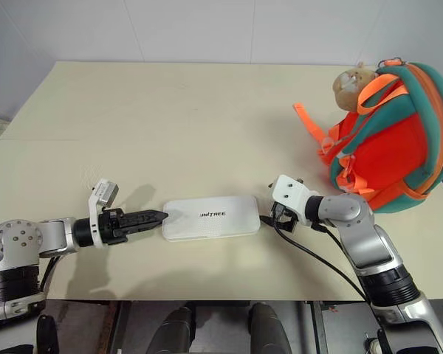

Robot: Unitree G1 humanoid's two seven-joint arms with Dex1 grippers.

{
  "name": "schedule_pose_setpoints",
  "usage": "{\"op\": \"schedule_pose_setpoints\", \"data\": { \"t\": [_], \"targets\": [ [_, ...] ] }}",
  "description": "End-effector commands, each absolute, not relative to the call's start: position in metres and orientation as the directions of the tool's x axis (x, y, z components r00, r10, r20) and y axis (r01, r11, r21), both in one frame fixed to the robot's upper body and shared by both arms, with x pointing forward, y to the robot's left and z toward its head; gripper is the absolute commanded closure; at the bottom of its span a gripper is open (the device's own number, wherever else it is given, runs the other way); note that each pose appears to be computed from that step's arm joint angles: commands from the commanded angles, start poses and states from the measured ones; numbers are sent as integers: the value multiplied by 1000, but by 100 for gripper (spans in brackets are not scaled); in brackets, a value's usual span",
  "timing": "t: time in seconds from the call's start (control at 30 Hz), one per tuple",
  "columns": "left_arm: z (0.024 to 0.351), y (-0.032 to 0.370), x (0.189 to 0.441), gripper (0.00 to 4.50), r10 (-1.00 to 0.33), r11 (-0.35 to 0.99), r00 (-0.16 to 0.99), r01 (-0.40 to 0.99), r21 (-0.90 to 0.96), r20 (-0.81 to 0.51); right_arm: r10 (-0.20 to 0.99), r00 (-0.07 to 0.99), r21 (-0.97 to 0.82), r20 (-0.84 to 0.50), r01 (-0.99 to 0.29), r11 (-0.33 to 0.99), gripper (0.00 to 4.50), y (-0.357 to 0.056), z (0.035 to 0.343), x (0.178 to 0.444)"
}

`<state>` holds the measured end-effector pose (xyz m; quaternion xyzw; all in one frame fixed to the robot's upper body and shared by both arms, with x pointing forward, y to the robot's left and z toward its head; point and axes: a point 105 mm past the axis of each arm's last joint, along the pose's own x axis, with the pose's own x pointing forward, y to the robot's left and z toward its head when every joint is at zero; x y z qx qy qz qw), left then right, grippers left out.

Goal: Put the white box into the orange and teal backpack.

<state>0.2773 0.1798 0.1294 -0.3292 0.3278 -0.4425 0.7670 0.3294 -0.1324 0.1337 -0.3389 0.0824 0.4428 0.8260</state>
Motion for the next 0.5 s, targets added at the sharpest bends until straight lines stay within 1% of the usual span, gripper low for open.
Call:
{"op": "schedule_pose_setpoints", "data": {
  "t": [0.03,0.17,0.33,0.4,0.5],
  "targets": [
    [127,183,273,5,-903,379,373,453,-807,-214,741,542,-509,-396,-802,314,0,-114,144,323],
    [130,185,274,5,-908,357,374,449,-819,-191,742,542,-511,-394,-800,314,0,-114,145,324],
    [133,168,275,5,-934,264,342,453,-851,-107,750,534,-508,-390,-804,308,0,-110,145,325],
    [132,161,274,5,-942,242,323,458,-855,-93,752,532,-508,-389,-805,307,0,-109,146,326],
    [132,156,277,5,-942,226,328,475,-850,-68,753,530,-508,-389,-806,305,0,-108,146,326]
  ]
}}
